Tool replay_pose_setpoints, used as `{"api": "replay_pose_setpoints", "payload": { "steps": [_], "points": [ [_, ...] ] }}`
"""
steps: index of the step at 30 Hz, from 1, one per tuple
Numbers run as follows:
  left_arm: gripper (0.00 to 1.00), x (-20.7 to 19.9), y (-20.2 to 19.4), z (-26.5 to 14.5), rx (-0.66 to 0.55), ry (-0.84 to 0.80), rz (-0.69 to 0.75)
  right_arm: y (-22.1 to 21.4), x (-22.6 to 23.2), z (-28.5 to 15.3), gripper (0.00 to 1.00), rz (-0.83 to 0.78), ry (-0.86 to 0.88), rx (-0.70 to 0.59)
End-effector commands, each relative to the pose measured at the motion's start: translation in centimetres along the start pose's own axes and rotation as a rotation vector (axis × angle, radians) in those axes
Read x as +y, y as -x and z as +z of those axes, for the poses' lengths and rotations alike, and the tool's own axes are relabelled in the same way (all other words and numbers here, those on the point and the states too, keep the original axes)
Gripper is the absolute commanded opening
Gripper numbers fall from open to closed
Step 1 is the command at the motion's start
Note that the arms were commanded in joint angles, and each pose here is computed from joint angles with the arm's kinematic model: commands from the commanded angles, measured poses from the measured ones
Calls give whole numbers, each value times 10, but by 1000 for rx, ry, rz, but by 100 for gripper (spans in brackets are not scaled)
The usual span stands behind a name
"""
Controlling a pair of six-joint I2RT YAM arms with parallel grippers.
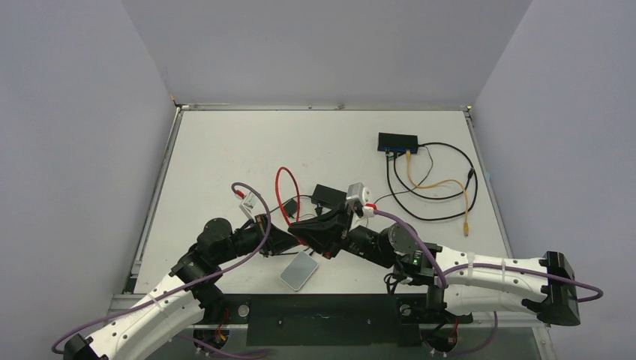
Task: Insert the plug into the switch port
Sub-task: Pick up the connector from the center of the board.
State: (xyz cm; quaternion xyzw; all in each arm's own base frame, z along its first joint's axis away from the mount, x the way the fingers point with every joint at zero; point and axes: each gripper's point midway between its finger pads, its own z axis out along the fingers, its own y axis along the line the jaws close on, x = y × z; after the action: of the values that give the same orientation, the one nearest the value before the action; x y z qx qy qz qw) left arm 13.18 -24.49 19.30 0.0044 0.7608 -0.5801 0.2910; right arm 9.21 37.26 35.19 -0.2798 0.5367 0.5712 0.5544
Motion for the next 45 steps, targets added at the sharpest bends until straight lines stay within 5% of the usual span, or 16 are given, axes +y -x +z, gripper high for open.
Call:
{"api": "replay_pose_setpoints", "payload": {
  "steps": [1,9,18,25,36,45],
  "points": [
    [0,-23,15,1,-25,-55,58,21,-12,-21,0,5,-87,-87],
    [0,-3,16,16,29,50,100,26,-74,-110,0,116,-415,-235],
    [0,26,14,45,132,181,166,-20,-126,-184,25,249,-699,-223],
    [0,39,11,58,193,277,253,-5,-132,-210,36,226,-762,-235],
    [0,27,-10,57,271,390,472,46,-108,-186,41,-106,-715,24],
    [0,3,-39,46,358,396,647,37,-83,-162,43,-313,-530,301]
  ]
}}
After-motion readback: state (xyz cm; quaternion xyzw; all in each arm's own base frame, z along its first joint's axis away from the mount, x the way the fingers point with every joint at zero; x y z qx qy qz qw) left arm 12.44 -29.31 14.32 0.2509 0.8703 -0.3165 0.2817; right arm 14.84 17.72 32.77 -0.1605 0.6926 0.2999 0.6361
